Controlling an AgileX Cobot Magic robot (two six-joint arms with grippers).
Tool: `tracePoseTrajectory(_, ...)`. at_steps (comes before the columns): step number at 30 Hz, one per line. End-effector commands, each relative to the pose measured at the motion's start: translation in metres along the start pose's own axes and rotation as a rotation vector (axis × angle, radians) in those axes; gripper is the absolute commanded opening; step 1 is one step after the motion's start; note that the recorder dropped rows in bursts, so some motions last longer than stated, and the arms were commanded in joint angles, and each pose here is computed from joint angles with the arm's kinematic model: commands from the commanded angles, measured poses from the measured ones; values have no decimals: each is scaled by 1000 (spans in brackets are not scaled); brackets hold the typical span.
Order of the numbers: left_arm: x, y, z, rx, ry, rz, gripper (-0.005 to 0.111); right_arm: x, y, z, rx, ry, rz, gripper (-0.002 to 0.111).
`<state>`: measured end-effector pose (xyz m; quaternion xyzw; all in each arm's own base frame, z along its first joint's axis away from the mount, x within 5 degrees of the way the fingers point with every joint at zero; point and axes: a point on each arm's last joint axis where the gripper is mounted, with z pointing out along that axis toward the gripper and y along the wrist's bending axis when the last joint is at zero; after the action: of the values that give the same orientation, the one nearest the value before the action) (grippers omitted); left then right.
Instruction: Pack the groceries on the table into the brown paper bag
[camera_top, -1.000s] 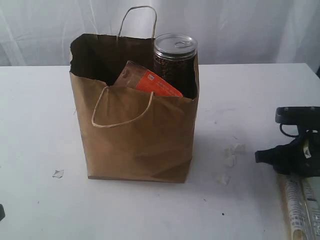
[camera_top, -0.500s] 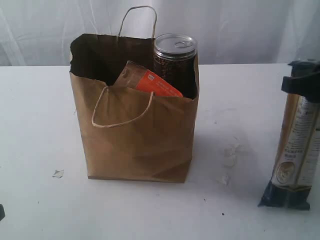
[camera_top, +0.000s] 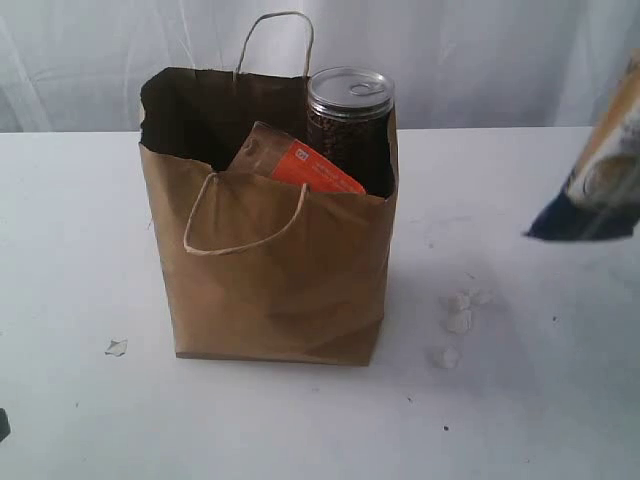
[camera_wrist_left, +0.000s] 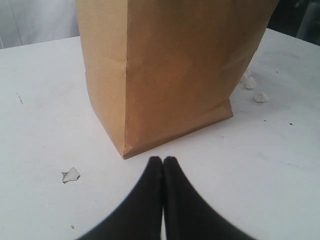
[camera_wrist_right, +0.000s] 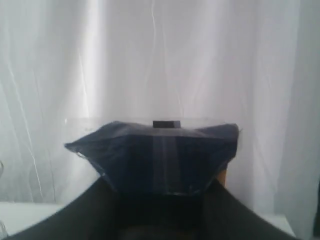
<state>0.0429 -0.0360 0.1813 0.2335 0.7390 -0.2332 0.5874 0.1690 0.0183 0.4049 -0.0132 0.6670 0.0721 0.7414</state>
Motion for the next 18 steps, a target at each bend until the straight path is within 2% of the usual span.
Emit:
tracePoseTrajectory(1, 1, 0, 0, 3, 1, -8, 0, -55, 16, -1, -152, -287, -4, 0)
tracePoseTrajectory(8, 1, 0, 0, 3, 1, -8, 0, -83, 43, 21, -348, -435, 32, 0)
tracePoseTrajectory(18, 1, 0, 0, 3, 1, -8, 0, -96, 90, 53, -553, -460, -28, 0)
